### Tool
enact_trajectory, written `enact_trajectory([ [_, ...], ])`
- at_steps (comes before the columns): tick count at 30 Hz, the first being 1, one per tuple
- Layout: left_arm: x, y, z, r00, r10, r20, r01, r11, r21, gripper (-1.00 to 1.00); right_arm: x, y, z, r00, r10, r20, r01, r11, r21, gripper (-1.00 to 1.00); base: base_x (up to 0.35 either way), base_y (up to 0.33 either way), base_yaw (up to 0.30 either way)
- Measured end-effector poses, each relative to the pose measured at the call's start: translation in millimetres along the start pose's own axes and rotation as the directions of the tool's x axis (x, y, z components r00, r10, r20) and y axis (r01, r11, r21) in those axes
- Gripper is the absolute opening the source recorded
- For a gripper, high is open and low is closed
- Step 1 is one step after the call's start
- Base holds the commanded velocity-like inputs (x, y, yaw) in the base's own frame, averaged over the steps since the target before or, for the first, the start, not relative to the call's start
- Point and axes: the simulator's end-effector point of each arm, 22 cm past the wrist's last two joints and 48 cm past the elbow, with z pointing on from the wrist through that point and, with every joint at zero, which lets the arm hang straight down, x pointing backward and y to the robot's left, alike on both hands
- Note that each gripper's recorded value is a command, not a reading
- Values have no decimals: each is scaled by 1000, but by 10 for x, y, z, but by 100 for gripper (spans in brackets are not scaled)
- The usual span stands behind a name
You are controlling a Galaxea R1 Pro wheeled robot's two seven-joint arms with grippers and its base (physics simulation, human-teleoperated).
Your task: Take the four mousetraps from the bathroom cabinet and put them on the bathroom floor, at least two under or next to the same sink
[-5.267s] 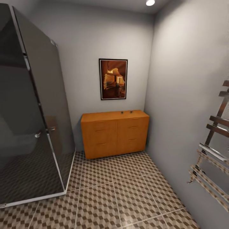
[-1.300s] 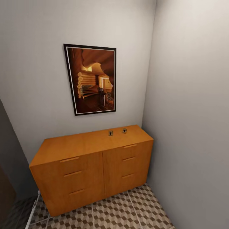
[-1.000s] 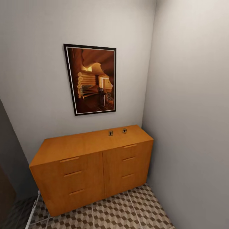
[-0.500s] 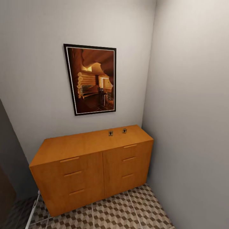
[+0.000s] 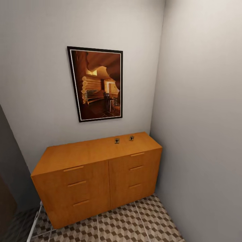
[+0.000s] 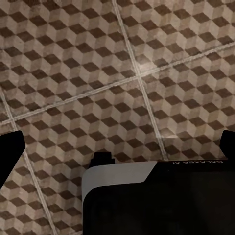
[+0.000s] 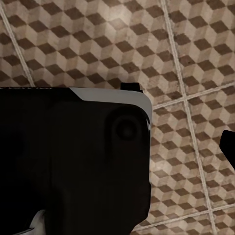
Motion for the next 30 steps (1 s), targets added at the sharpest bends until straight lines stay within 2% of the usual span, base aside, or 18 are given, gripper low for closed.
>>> enact_trajectory([
  [30,0,-9,-1,1000,-1,0,1,1000,1,100,2,-12,0,1000,1,0,-1,1000,2,100,11,0,0],
])
